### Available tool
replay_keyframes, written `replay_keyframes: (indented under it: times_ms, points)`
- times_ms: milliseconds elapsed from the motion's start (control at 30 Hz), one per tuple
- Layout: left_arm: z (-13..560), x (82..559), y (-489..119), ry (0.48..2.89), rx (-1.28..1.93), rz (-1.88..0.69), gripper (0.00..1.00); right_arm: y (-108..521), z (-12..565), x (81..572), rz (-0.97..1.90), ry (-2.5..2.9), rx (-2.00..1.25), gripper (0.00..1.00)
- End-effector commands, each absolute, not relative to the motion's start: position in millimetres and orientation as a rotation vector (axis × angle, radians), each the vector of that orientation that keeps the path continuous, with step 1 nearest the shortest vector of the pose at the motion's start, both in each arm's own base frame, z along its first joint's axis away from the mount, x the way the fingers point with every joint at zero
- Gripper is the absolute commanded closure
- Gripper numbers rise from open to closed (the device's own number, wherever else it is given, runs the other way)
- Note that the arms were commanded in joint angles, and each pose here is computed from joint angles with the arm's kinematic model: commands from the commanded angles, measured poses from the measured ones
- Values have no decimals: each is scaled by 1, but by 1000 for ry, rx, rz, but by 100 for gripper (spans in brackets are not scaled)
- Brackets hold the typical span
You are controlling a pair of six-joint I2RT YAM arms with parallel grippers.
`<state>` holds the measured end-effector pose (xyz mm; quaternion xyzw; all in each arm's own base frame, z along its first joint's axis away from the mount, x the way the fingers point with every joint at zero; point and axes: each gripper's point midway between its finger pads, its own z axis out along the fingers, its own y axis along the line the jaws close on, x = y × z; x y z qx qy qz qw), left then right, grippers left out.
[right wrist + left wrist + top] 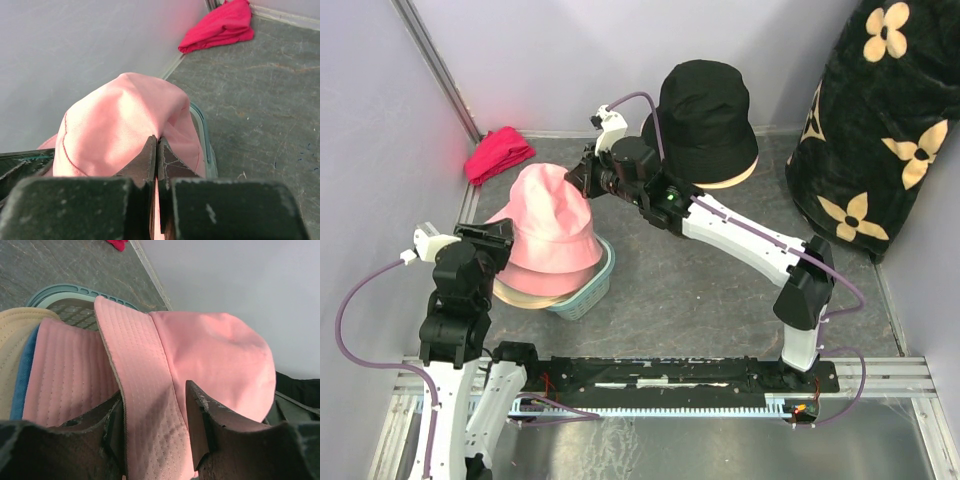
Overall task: Stack the hats
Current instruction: Pick up the hat from the bin.
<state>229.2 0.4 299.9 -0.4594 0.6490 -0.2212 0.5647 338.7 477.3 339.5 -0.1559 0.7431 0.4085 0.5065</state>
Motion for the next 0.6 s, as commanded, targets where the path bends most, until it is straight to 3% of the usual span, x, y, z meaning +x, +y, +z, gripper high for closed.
replay_keyframes:
  times_ms: [0,567]
  points:
    - [330,233,5,1437,-1056,-544,49,464,446,333,1079,1520,-335,99]
    - [337,240,4,1419,-1048,-556,49,444,483,330,991,1393,-380,99]
